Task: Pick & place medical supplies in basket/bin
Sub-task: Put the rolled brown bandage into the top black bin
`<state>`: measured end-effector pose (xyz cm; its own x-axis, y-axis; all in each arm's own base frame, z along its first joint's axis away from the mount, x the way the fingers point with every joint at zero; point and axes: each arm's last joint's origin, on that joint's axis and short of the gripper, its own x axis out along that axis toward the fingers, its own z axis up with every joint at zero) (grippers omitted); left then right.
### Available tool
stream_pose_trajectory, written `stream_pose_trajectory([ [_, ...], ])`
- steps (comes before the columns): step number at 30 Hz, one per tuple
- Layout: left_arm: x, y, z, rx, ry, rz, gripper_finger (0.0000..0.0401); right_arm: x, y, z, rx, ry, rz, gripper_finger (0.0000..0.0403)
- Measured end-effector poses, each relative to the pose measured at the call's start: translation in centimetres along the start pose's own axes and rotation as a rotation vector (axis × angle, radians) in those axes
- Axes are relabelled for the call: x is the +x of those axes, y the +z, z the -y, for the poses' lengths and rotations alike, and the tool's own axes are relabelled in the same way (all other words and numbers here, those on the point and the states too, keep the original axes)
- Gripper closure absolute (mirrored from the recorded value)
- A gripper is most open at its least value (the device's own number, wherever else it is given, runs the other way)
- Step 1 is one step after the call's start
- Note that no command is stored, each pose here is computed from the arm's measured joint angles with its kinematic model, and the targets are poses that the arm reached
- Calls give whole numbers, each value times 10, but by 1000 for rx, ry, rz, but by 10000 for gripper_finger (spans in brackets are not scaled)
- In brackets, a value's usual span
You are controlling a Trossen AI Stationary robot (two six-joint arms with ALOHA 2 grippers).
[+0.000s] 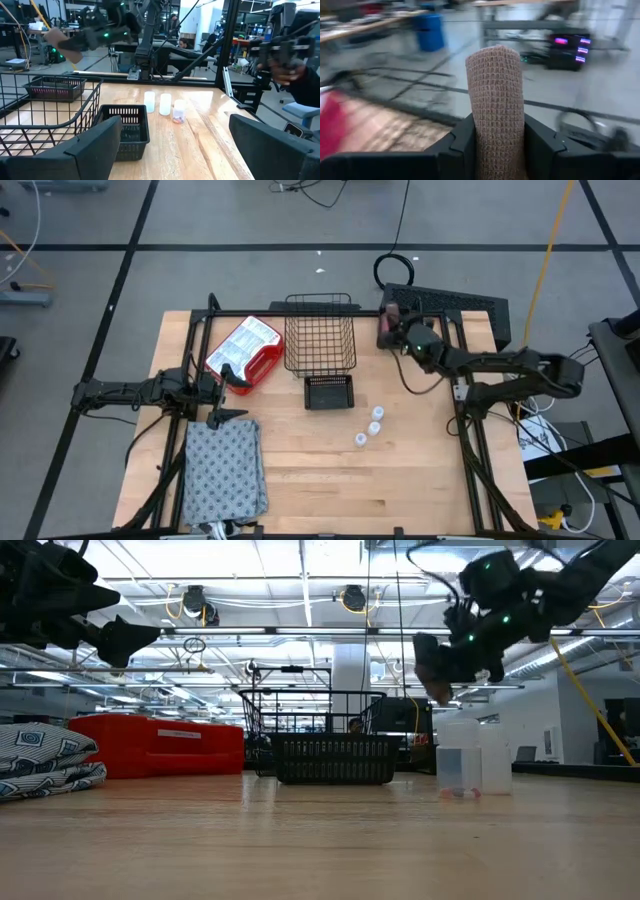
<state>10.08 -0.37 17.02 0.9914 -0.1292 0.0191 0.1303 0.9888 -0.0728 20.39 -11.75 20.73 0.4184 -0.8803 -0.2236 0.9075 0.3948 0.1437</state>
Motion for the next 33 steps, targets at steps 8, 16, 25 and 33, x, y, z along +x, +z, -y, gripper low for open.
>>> stream_pose_trajectory([
  [8,0,0,0,0,0,1,27,28,-21,15,36,-118,-83,290],
  [16,0,0,0,0,0,0,27,40,-36,19,44,-126,-138,288],
  [25,0,0,0,0,0,1,27,48,-43,25,67,-113,-187,288],
  [33,0,0,0,0,0,0,27,49,-45,26,59,-121,-200,286],
])
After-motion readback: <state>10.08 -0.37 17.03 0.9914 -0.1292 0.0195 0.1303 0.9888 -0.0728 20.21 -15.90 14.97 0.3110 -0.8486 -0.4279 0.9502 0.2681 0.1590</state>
